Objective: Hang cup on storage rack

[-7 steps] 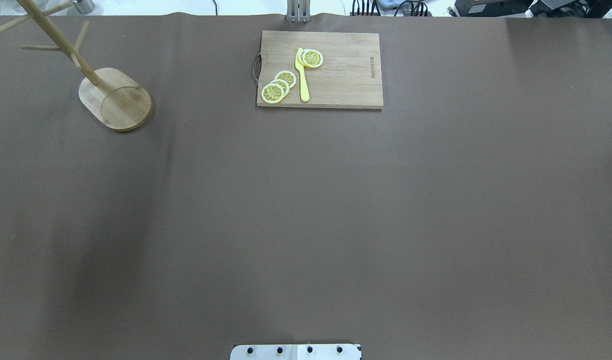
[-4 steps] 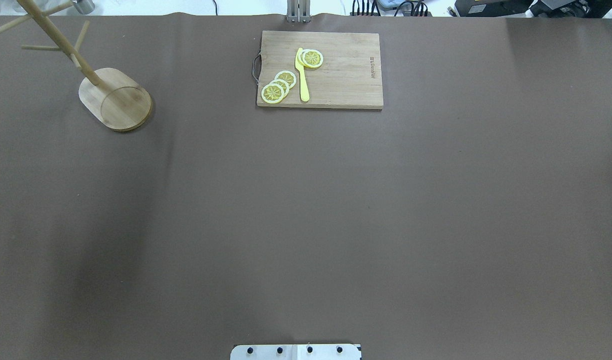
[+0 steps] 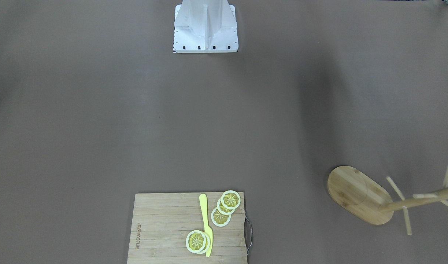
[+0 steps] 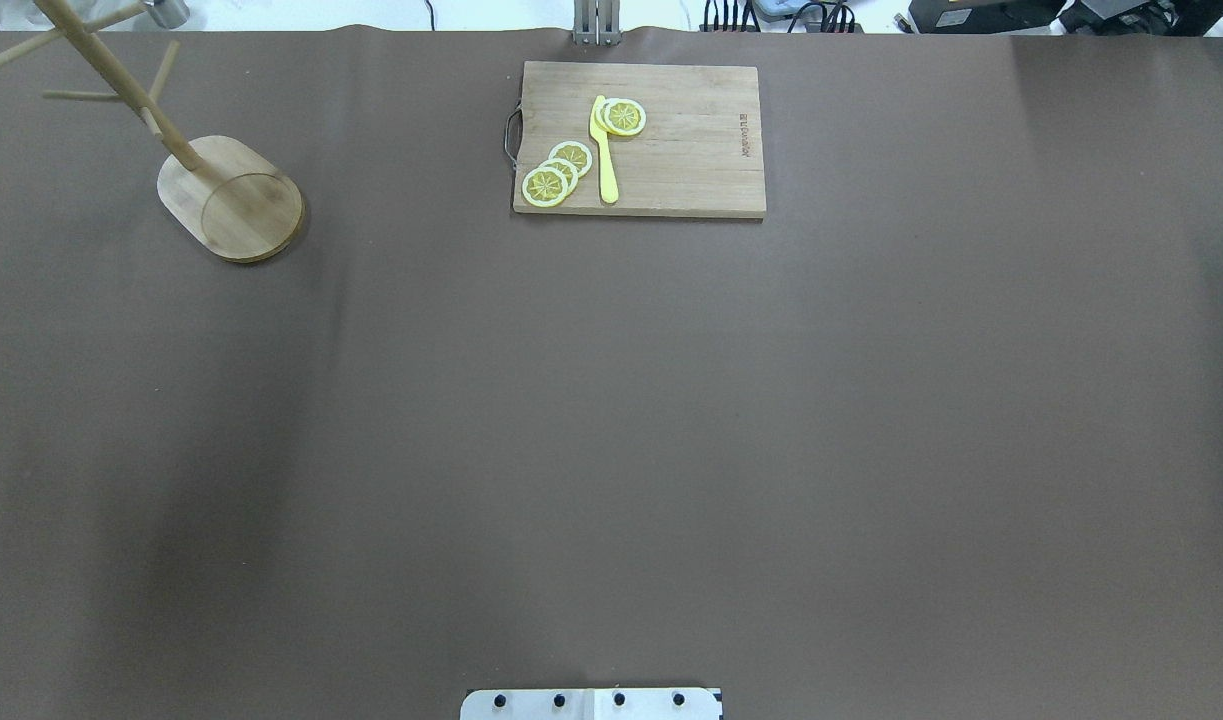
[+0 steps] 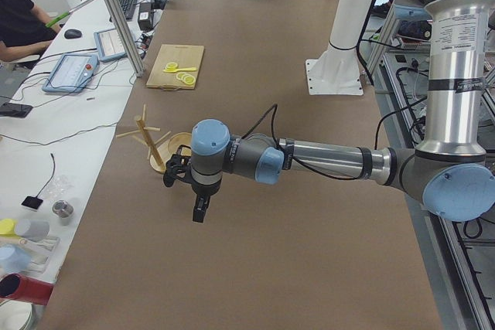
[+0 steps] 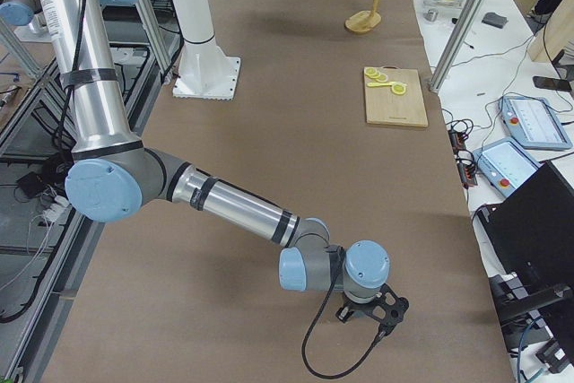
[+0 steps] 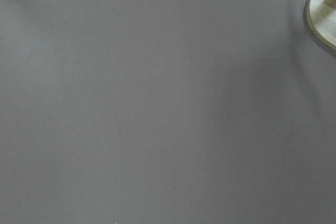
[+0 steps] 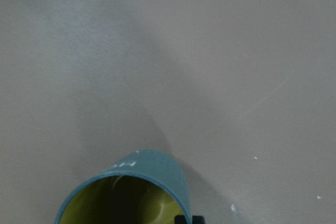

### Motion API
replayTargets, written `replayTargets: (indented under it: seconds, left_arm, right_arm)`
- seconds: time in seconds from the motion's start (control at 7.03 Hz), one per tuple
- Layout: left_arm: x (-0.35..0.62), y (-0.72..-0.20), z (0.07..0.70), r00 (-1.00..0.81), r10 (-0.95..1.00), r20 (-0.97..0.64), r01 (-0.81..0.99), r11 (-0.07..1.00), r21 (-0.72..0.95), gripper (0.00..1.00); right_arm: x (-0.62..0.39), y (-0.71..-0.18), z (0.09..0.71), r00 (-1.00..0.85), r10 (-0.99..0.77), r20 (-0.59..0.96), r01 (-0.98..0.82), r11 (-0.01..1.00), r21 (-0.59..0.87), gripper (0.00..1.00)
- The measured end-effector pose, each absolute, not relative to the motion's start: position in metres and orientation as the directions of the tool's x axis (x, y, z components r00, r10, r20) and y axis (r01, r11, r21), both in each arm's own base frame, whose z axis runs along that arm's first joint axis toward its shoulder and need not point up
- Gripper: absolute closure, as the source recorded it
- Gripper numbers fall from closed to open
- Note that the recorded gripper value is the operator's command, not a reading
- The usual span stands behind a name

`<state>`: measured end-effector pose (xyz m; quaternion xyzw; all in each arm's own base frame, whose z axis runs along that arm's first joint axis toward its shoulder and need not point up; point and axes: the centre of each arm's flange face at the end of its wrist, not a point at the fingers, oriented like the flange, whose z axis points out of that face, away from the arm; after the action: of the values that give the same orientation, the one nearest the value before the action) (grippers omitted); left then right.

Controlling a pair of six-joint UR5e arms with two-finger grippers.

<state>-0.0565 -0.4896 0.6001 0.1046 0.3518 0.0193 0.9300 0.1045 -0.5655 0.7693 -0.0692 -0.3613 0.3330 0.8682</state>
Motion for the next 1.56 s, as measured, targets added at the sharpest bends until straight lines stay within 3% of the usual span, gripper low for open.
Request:
replayTargets:
  seconds: [0.43,0.71,1.14,1.56]
  left_arm:
    - [-0.057,-0.487,0.608,0.752,0.099,-0.652,0.038,0.981,0.193,0.02]
    - [-0.057,-0.485,0.613,0.752,0.092,-0.653,0.039,0.982,0.183,0.02]
    - [-0.057,-0.484,0.612,0.752,0.094,-0.653,0.039,0.982,0.186,0.02]
    - [-0.057,-0.485,0.609,0.751,0.099,-0.653,0.038,0.981,0.192,0.02]
  right_arm:
    - [0.119,-0.615,0.667,0.51,0.515,0.689,-0.541,0.814,-0.209,1.0]
    - [0.076,-0.638,0.578,0.513,0.348,0.785,-0.458,0.884,-0.092,1.0]
    - [-0.076,-0.632,0.444,0.51,0.029,0.86,-0.216,0.972,0.095,1.0]
    - [-0.269,-0.602,0.274,0.514,-0.223,0.828,0.007,0.967,0.255,1.0]
